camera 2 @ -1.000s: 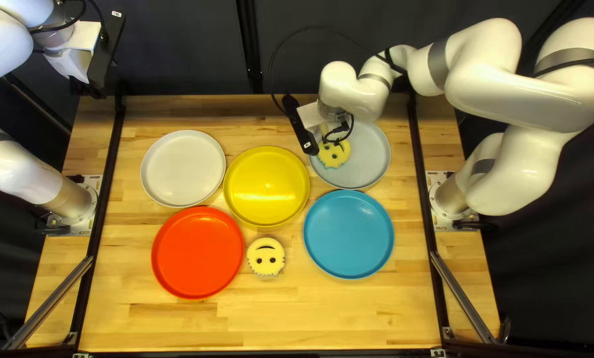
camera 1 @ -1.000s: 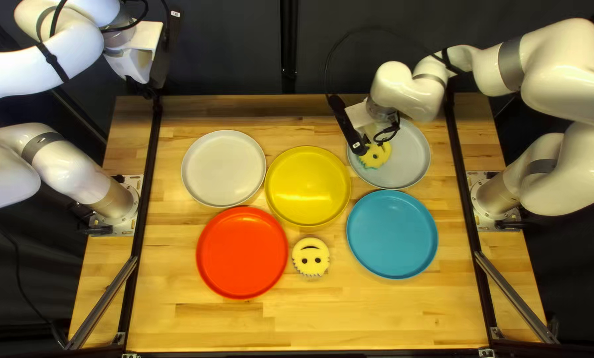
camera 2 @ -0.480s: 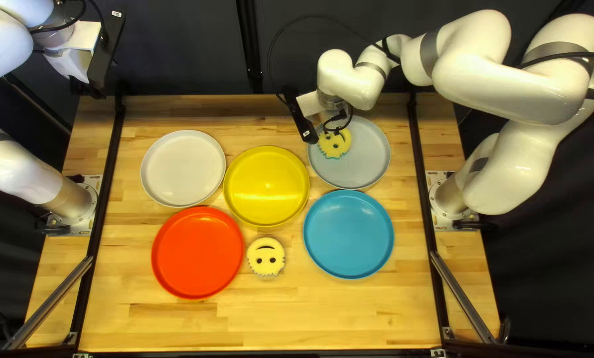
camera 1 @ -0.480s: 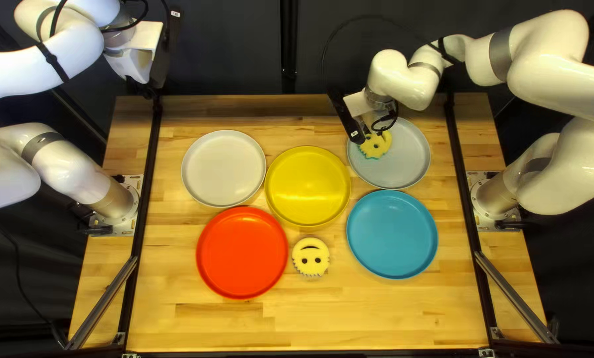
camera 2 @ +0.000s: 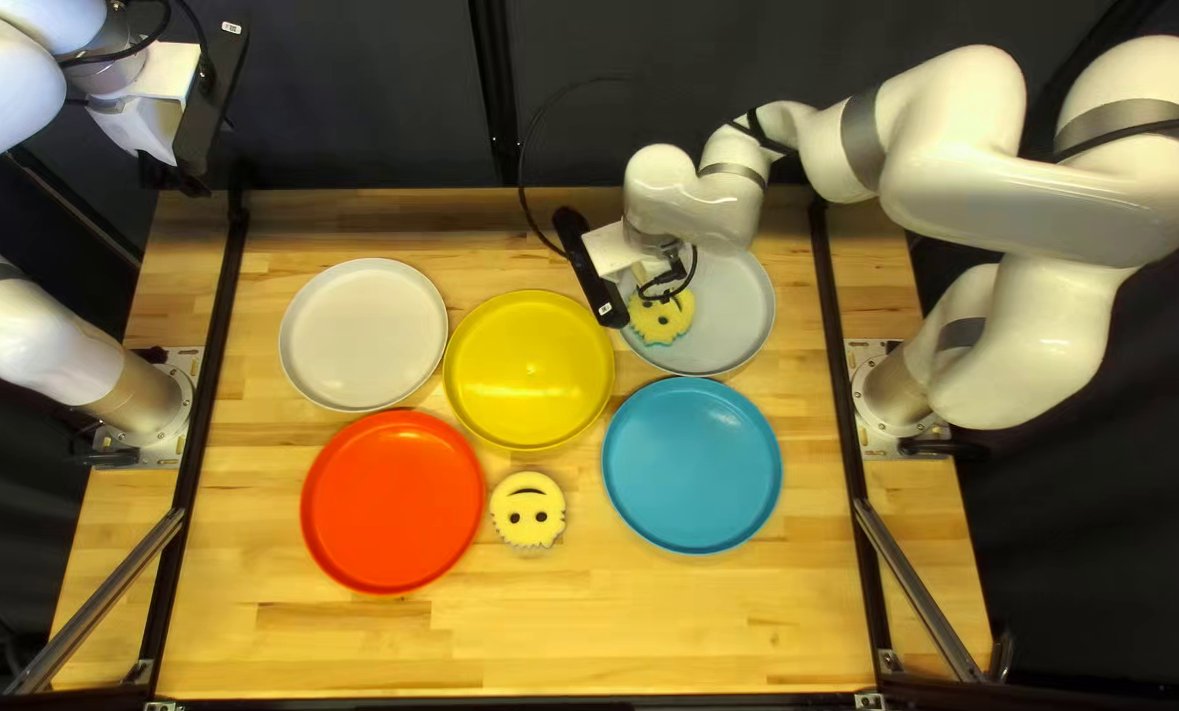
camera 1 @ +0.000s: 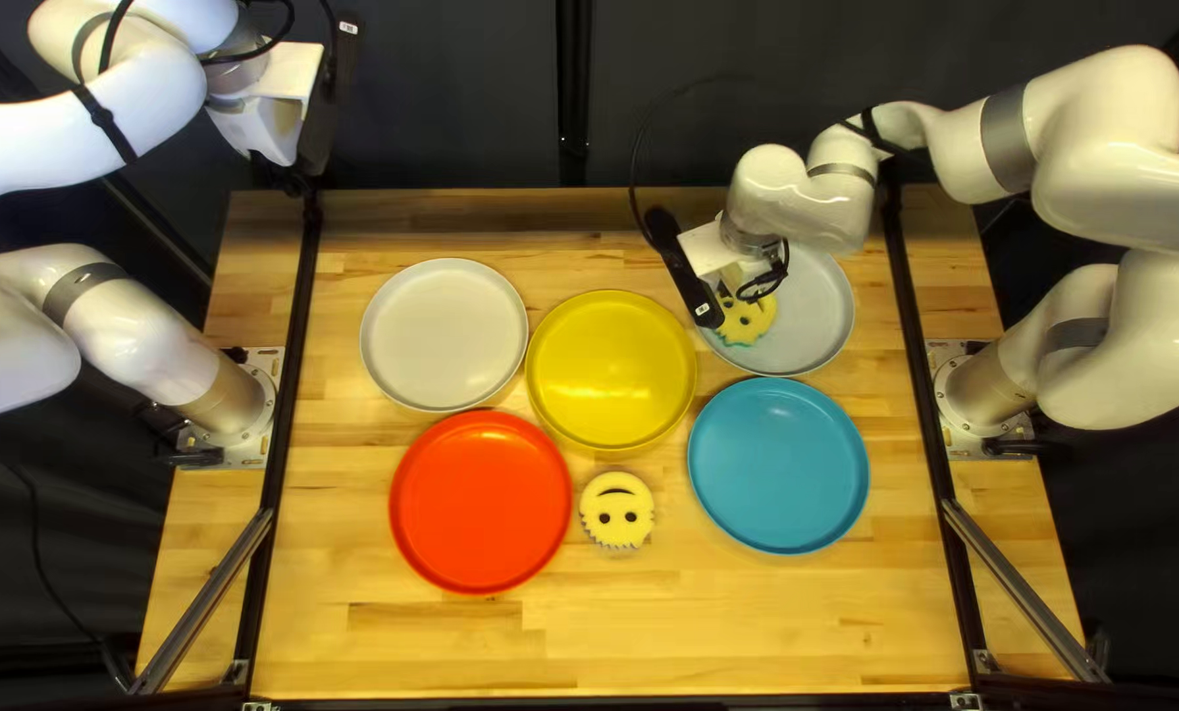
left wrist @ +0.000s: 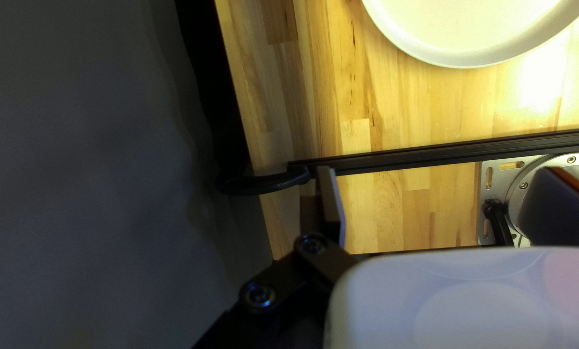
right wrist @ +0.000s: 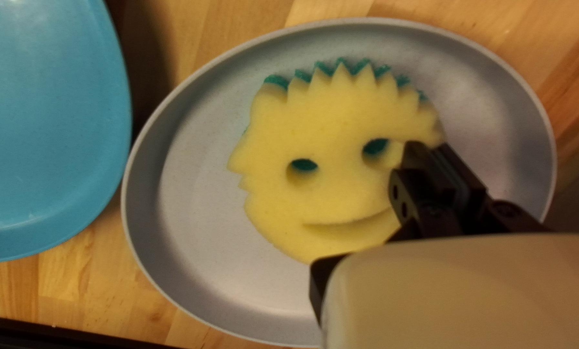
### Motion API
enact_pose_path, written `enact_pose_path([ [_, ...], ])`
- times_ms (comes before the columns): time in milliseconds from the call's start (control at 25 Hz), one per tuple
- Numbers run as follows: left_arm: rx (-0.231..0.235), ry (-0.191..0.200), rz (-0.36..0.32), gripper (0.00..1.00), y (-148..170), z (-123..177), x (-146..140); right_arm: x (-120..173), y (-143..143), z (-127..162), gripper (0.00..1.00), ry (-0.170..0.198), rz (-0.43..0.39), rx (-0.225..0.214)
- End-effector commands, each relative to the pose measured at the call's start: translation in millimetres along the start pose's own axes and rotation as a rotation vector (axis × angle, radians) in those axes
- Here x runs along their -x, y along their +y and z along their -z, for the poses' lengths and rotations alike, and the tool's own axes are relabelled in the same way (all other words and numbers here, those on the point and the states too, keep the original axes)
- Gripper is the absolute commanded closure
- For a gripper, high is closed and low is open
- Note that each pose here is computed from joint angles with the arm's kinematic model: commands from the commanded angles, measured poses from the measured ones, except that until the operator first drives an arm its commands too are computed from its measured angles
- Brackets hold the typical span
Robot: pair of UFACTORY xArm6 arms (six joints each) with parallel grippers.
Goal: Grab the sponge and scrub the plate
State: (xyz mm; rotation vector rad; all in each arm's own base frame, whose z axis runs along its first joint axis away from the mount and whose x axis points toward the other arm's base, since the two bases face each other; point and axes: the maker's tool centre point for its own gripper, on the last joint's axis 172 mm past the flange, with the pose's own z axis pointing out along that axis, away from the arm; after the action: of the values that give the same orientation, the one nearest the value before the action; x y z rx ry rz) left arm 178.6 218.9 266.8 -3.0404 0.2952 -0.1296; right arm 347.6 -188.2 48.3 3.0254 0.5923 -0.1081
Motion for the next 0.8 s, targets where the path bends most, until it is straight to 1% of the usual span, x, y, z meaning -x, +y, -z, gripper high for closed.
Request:
enact_pose_path([
  [40, 0.000, 0.000, 0.000, 0.00, 0, 0, 0, 14, 24, -1, 1.00, -0.004, -0.015, -0.003],
  [120, 0.000, 0.000, 0.000, 0.00, 0, 0, 0, 22, 33, -2, 1.00, -0.012, -0.030, -0.007],
  [240, 0.000, 0.000, 0.000, 0.00, 0, 0, 0, 25, 33, 0, 1.00, -0.017, -0.047, -0.007],
  [360, 0.000, 0.000, 0.000, 0.00, 0, 0, 0, 20, 20, 4, 1.00, -0.016, -0.055, 0.008],
  [520, 0.000, 0.000, 0.000, 0.00, 0, 0, 0, 8, -9, 7, 1.00, -0.008, -0.053, 0.033],
  [680, 0.000, 0.000, 0.000, 0.00, 0, 0, 0, -5, -30, 4, 1.00, 0.001, -0.044, 0.045],
  [800, 0.000, 0.000, 0.000, 0.00, 0, 0, 0, -5, -30, -3, 1.00, 0.020, -0.030, 0.043],
])
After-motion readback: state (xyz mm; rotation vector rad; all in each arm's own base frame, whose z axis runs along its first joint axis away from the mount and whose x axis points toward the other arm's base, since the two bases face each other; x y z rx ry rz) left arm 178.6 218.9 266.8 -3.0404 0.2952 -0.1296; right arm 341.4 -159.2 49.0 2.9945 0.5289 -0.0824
